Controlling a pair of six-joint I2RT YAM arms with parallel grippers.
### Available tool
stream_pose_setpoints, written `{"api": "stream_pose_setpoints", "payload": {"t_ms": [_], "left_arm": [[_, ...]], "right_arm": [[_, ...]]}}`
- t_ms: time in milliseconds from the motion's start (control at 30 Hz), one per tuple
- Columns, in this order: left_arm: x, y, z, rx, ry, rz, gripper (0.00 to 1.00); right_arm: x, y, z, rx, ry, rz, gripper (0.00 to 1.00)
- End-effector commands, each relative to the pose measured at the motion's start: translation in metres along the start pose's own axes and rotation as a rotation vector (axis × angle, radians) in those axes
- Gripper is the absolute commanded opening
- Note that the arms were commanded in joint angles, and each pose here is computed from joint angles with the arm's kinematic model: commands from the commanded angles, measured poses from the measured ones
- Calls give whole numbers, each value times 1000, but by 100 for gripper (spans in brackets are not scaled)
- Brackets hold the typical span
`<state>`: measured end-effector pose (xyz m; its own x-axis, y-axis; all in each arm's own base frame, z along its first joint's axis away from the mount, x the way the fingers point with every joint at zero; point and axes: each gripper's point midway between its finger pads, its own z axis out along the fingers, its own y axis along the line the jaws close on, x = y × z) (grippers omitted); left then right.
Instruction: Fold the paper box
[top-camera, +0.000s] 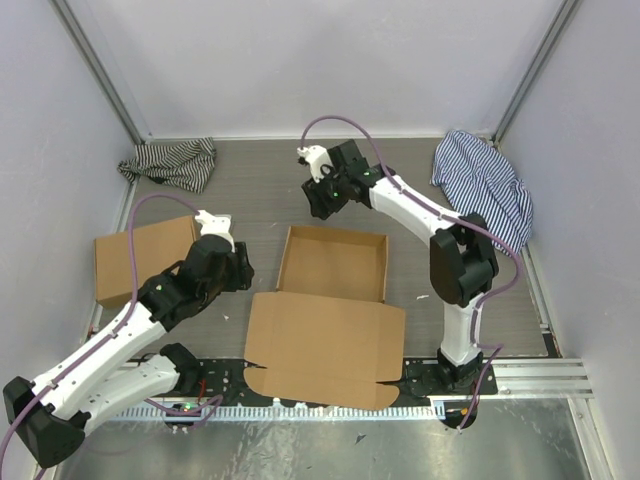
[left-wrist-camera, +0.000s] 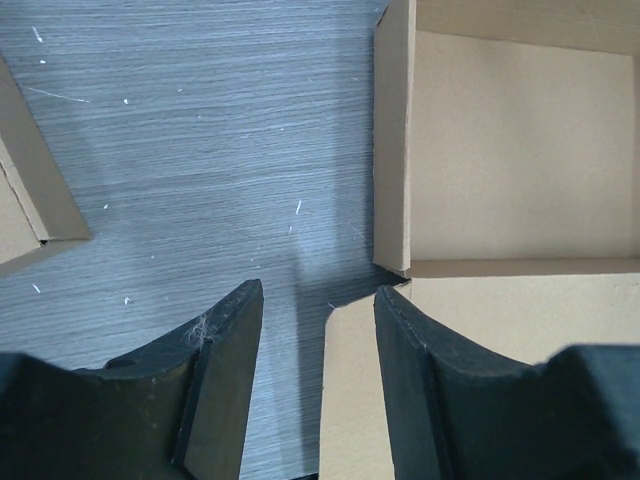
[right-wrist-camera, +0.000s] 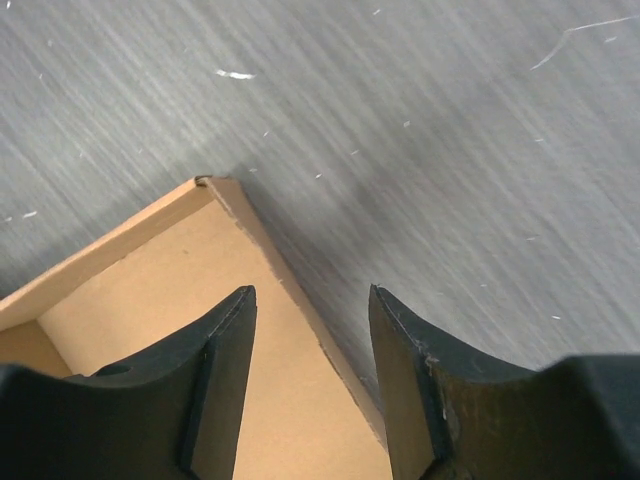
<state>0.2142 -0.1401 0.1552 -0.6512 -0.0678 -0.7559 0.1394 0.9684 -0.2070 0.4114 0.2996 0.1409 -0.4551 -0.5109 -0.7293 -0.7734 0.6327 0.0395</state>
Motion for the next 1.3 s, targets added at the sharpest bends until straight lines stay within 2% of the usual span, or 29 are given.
{"api": "stream_pose_setpoints", "payload": {"t_ms": [0, 733, 800, 967, 1067, 1133, 1267], "left_arm": [[-1, 2, 1, -5, -20, -9, 56], [1, 4, 2, -10, -19, -11, 56], [0, 4, 2, -10, -22, -12, 56], [1, 4, 1, -11, -20, -13, 56], [0, 4, 1, -7, -21, -15, 56], [0, 4, 1, -7, -24, -15, 56], [-1, 3, 0, -3, -24, -15, 56]], "right_arm": [[2, 22, 6, -93, 13, -34, 54], [45, 20, 54, -52, 163, -32, 52], [47, 15, 58, -20, 175, -12, 46], [53, -5, 58, 100, 206, 32, 23], [54, -24, 50, 188, 206, 110, 13], [55, -44, 39, 269, 206, 201, 6], [76, -90, 5, 408, 226, 480, 2]]}}
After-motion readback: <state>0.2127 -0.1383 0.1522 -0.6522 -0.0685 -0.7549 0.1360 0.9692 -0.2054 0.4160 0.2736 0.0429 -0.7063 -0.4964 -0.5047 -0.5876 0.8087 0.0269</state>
